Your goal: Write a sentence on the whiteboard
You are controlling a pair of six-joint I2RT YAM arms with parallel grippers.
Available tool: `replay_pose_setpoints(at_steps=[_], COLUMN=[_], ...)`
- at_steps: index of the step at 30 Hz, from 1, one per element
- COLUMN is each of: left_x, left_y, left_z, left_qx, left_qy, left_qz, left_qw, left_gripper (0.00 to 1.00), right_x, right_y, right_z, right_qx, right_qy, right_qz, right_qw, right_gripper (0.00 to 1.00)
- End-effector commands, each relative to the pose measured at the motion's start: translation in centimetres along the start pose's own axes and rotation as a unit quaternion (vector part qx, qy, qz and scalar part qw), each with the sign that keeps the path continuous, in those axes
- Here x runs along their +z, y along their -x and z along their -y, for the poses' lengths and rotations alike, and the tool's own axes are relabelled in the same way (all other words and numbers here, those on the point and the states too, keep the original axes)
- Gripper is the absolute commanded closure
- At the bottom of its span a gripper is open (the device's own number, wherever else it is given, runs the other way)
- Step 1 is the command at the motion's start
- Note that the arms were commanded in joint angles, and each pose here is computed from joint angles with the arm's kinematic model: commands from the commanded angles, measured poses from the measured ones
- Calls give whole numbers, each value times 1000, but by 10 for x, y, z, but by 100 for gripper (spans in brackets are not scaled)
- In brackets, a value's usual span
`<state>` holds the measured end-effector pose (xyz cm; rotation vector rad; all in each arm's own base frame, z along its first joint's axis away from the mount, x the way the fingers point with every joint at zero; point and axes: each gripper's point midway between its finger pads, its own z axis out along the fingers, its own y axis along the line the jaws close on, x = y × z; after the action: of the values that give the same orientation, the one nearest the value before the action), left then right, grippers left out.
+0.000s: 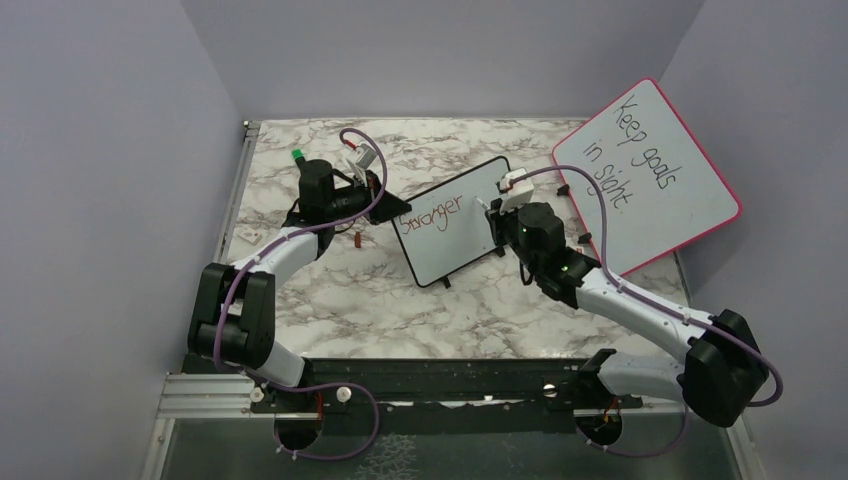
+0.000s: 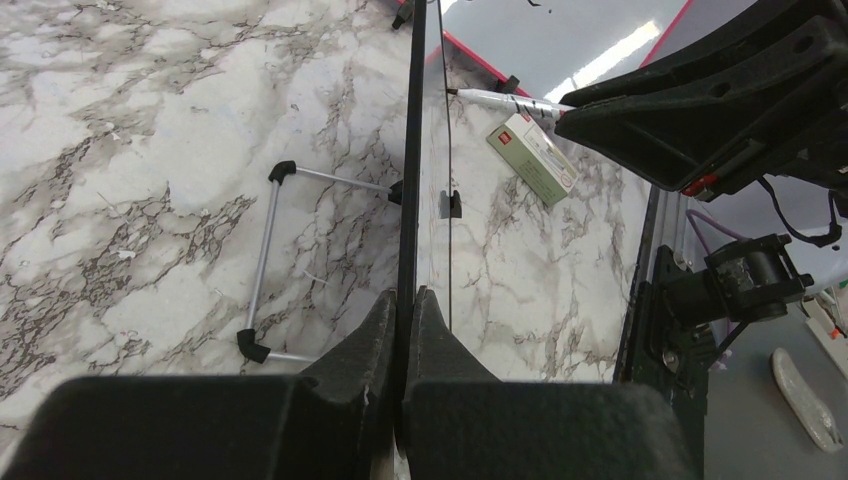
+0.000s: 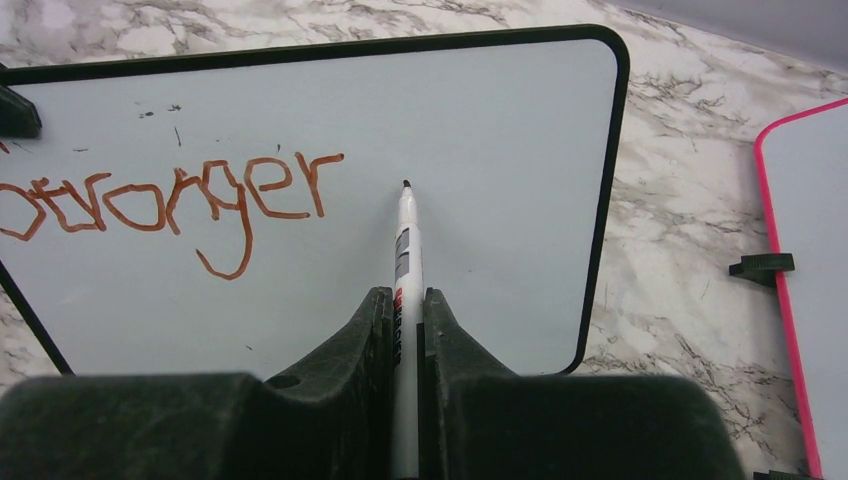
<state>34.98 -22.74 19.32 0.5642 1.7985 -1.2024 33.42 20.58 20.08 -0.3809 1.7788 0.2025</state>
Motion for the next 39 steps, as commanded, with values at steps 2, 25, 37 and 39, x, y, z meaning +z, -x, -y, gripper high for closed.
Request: replay_pose_setpoints(at_steps=[2,25,37,39], left_x=[1,0,0,0], left_y=[-32,-32,-30,-29], left_z=[-23,-25,-27,-27], left_qx=[-29,-31,-36,-37], left_qy=[43,48,60,61], left_qz=[-39,-39,-34,-34], left_qw=[998,998,997,997], left_gripper=[100,100,100,100], right_x=[5,-18,-44,-49], right_y=[14,-8,-26,-28], right_z=[-8,-30,-74,-81], right_qx=[-12,-21,-48,-52], right_qy=[23,71,91,93], right_qz=[20,1,7,11], right_qw=[999,997,995,994], right_gripper=[99,99,99,99])
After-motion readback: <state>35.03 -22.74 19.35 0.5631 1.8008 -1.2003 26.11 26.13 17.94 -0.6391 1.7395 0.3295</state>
